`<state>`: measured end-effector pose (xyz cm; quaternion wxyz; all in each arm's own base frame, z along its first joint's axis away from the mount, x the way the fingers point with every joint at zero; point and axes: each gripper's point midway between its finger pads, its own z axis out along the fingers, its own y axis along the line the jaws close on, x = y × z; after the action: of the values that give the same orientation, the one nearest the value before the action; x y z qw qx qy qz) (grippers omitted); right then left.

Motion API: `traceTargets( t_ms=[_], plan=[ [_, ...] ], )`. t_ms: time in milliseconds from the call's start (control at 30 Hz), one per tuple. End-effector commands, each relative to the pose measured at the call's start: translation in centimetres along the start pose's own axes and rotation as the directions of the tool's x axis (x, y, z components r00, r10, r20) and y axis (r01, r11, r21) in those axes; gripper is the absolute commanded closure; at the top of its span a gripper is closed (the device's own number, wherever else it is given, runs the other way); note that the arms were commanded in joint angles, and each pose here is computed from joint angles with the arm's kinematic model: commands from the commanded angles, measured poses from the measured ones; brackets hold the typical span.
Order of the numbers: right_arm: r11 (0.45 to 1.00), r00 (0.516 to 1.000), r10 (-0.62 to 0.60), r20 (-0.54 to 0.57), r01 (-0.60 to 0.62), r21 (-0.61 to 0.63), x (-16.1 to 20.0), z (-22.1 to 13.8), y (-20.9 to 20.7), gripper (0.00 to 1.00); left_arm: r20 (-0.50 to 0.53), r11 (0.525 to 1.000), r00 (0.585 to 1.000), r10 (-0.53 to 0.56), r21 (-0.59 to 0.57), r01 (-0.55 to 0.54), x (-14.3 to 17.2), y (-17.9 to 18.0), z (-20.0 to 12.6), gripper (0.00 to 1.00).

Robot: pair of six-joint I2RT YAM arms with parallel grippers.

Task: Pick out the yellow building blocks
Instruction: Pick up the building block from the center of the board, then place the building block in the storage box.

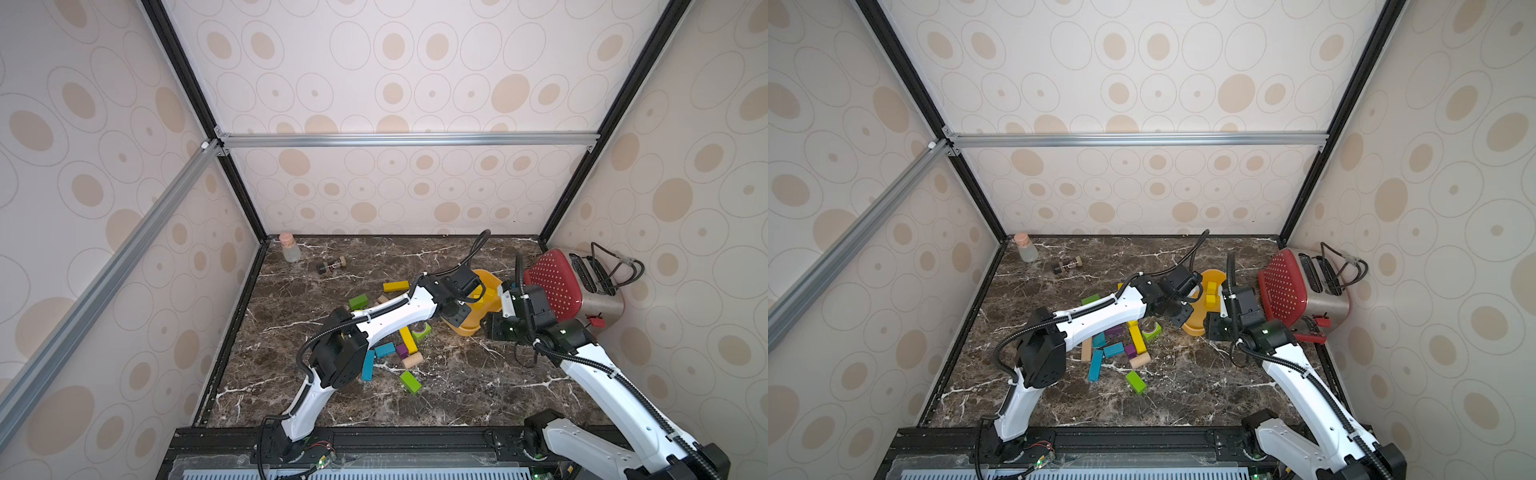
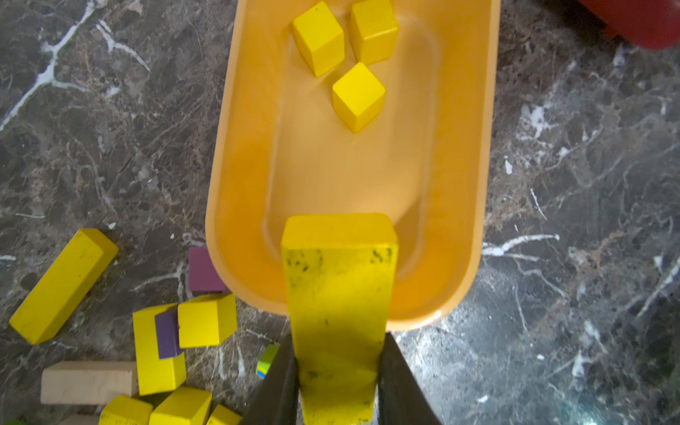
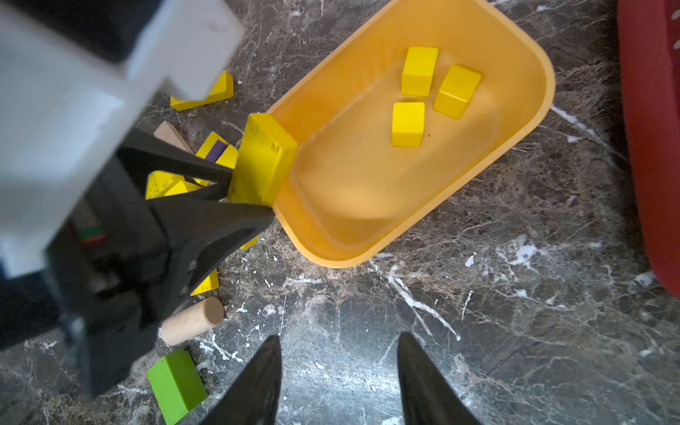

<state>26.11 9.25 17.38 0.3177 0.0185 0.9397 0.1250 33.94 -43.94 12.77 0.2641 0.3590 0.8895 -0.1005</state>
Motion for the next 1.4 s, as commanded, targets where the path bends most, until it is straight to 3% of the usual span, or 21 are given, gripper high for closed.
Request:
traceTargets(
  t_ms=[0,200,867,1233,1367],
  plan=[
    [0.999,0.999,0.048,0.007,-0.048,-0.019,0.6,-0.1,-0.1,0.48,0.056,0.998,0.998,-0.027,0.058,0.024,-2.5,0.1,1.1,1.0],
    [0.996,0.997,0.076,-0.021,-0.077,-0.043,1.6,-0.2,0.1,0.48,0.062,0.994,0.998,-0.03,0.11,0.023,-3.6,-0.9,3.6,1.0],
    [0.994,0.994,0.103,0.035,-0.102,-0.029,1.8,-1.6,-0.6,0.48,0.05,0.992,0.998,-0.05,0.115,0.044,-3.9,-0.3,7.7,0.96],
    [0.99,0.99,0.135,0.049,-0.133,-0.037,2.4,-2.0,-0.8,0.47,0.055,0.991,0.997,-0.061,0.122,0.054,-4.0,-0.4,8.1,0.79],
    [0.989,0.988,0.143,0.061,-0.141,-0.038,2.3,-2.5,-0.9,0.47,0.054,0.989,0.996,-0.07,0.133,0.062,-4.1,-0.4,8.0,0.68]
  ],
)
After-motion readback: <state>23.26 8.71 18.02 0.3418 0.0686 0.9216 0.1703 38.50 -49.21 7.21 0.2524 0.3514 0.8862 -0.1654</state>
